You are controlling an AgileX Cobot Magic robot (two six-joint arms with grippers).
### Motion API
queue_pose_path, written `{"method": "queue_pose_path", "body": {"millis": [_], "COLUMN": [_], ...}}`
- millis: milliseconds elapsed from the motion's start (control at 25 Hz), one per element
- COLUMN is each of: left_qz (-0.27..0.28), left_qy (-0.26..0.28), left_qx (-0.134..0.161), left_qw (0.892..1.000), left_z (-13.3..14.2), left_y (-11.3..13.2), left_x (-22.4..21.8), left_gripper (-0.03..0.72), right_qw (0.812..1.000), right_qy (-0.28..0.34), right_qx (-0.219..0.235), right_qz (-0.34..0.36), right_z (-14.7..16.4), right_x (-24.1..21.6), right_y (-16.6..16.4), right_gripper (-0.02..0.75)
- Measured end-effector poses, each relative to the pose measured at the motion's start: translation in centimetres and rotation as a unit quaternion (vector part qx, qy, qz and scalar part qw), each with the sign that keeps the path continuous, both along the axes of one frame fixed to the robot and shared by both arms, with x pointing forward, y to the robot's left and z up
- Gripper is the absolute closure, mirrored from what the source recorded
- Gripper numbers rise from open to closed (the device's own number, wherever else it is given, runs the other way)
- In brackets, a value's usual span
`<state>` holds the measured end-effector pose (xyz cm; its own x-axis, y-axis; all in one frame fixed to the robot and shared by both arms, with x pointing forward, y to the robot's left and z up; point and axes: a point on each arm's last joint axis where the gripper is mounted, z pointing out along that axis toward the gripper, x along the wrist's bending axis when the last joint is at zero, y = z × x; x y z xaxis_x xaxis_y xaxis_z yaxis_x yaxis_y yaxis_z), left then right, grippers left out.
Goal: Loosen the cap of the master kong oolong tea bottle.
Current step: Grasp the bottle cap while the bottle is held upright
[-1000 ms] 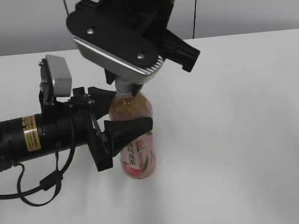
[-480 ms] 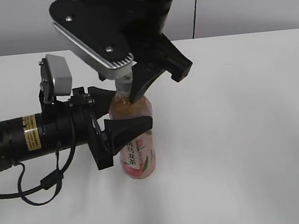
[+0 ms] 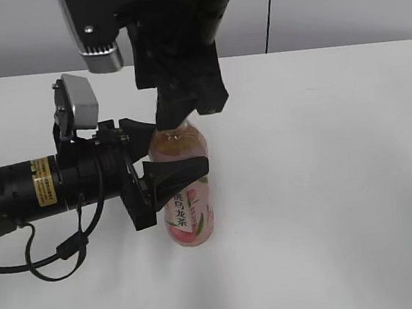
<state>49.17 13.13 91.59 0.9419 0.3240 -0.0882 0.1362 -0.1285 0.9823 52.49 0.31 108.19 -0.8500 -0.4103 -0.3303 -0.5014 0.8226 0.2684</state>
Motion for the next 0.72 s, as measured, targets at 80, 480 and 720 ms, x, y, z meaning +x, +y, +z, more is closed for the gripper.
{"method": "queue_pose_path", "body": {"millis": [80, 480, 720], "left_qz": [0.0, -0.006, -0.008], "left_qy": [0.0, -0.003, -0.004], "left_qx": [0.0, 0.001, 0.002], "left_qw": [1.0, 1.0, 1.0], "left_z": [0.0, 0.0, 0.0], "left_y": [0.0, 0.0, 0.0], "left_x": [0.0, -0.1, -0.1], "left_gripper": [0.223, 0.223, 0.223], "right_qw": [1.0, 0.984, 0.938], "right_qy": [0.009, 0.094, 0.134], "right_qx": [0.008, 0.024, 0.106], "right_qz": [-0.019, -0.148, -0.301], "right_z": [0.1, 0.4, 3.5], "right_x": [0.0, -0.6, -0.1], "right_y": [0.1, -0.1, 0.5], "right_gripper": [0.277, 0.277, 0.277]}}
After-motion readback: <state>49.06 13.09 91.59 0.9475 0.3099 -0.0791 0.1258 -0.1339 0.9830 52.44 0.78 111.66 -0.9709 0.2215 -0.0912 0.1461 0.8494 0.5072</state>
